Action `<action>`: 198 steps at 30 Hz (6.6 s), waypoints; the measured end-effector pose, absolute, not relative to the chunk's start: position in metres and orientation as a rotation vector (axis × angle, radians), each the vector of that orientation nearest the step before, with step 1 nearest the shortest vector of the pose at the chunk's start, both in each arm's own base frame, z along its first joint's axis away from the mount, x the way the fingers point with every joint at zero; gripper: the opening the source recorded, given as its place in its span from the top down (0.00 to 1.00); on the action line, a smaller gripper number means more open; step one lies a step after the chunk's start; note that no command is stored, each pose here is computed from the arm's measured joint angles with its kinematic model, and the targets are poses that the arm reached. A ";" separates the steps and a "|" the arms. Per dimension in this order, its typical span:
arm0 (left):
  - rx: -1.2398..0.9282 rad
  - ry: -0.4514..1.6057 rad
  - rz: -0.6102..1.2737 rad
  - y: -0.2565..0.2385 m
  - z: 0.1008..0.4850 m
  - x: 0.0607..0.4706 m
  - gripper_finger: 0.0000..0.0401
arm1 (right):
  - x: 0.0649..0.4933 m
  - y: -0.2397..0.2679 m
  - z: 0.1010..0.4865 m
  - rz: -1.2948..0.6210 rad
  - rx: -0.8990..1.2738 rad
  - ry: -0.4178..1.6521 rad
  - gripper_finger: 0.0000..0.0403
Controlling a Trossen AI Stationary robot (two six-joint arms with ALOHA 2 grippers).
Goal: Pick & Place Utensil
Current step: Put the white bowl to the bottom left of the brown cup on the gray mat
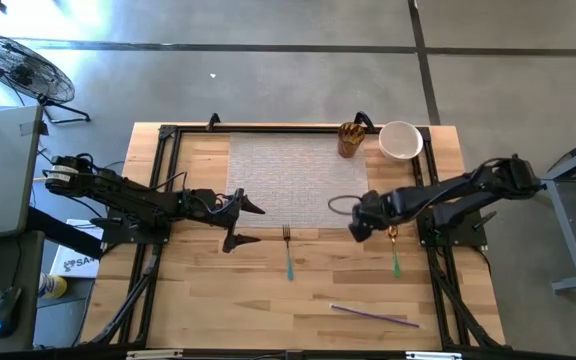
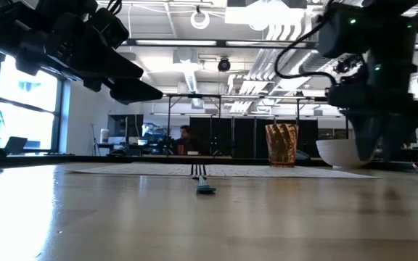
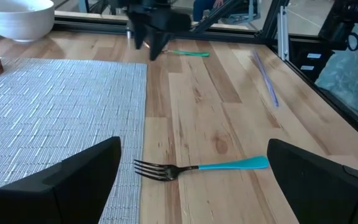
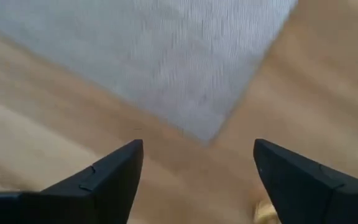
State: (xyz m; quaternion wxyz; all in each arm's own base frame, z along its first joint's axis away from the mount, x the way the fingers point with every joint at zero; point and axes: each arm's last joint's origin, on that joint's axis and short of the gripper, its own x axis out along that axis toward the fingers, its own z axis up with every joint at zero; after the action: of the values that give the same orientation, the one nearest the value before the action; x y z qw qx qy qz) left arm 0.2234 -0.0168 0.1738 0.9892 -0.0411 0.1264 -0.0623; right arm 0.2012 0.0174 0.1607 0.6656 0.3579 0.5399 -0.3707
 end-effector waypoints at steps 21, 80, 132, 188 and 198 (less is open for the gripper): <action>-0.083 0.259 -0.125 -0.017 0.173 0.223 0.00 | 0.170 -0.038 0.193 -1.070 0.517 1.054 0.32; -0.083 0.332 -0.121 -0.017 0.167 0.221 0.00 | 0.149 -0.184 0.173 -1.291 0.637 0.833 0.76; -0.083 0.332 -0.121 -0.017 0.167 0.221 0.00 | 0.134 -0.162 0.189 -1.205 0.643 0.950 0.99; -0.083 0.339 -0.121 -0.017 0.166 0.221 0.00 | 0.391 -0.023 0.271 -0.562 0.279 1.075 0.99; -0.083 0.339 -0.121 -0.017 0.166 0.221 0.00 | 0.437 -0.052 0.244 -0.485 0.124 1.145 0.98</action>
State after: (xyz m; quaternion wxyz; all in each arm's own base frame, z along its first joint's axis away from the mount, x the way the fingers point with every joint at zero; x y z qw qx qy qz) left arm 0.2211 -0.0166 0.1659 0.9830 -0.0413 0.1686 -0.0600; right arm 0.4370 -0.0515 0.2436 0.8111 0.0579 0.5359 -0.2271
